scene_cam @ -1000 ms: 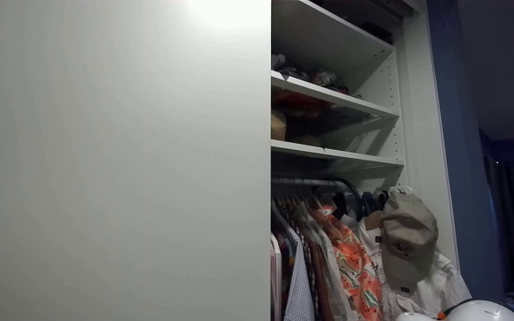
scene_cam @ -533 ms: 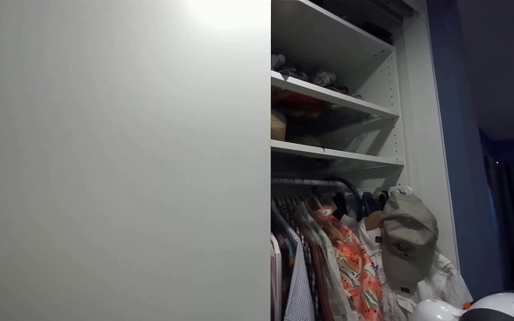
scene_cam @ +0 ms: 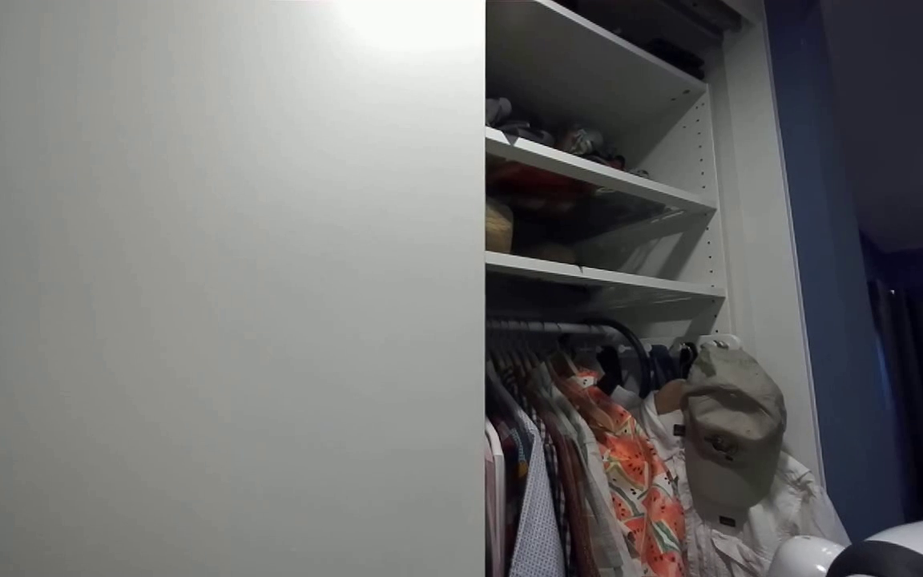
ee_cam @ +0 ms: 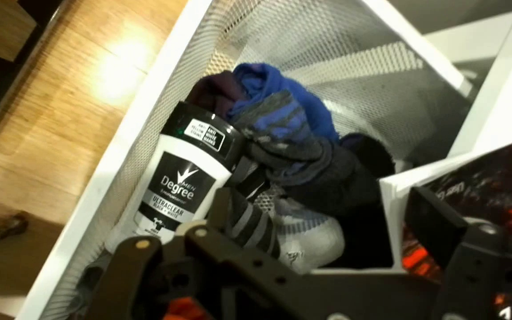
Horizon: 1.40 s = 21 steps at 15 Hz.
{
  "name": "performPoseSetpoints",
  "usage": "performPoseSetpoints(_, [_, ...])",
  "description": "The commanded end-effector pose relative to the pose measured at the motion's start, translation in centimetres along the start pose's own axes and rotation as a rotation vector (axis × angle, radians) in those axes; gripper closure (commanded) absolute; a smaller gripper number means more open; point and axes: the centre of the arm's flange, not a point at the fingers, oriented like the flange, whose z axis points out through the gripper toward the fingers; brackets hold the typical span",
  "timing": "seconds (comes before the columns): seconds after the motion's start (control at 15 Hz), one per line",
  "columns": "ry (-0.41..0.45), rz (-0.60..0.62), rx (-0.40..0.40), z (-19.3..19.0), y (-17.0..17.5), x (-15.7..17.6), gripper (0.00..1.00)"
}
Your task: Put the book in the open drawer
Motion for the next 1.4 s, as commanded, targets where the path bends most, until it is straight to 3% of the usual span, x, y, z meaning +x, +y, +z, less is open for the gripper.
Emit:
performPoseSetpoints(0.0, [0.08, 0.117, 0.039, 2.8, 0.0, 0.9, 0.0])
performPoseSetpoints(0.27, [0.063, 0.087, 0.085, 2.2, -0.5, 1.0, 0.0])
performPoseSetpoints(0.67, [0.106, -0.147, 0.106, -1.2, 1.4, 0.1, 0.0])
performPoseSetpoints(0.93, [0.104, -0.104, 0.269, -2.1, 0.9, 1.8, 0.0])
performPoseSetpoints(1.0, [0.103, -0.125, 0.173, -1.4, 0.3, 1.6, 0.0])
performPoseSetpoints(1.13, [0.099, -0.109, 0.226, -2.0, 0.4, 2.2, 0.0])
performPoseSetpoints(1.33, [0.043, -0.126, 0.283, 0.7, -0.5, 2.7, 0.0])
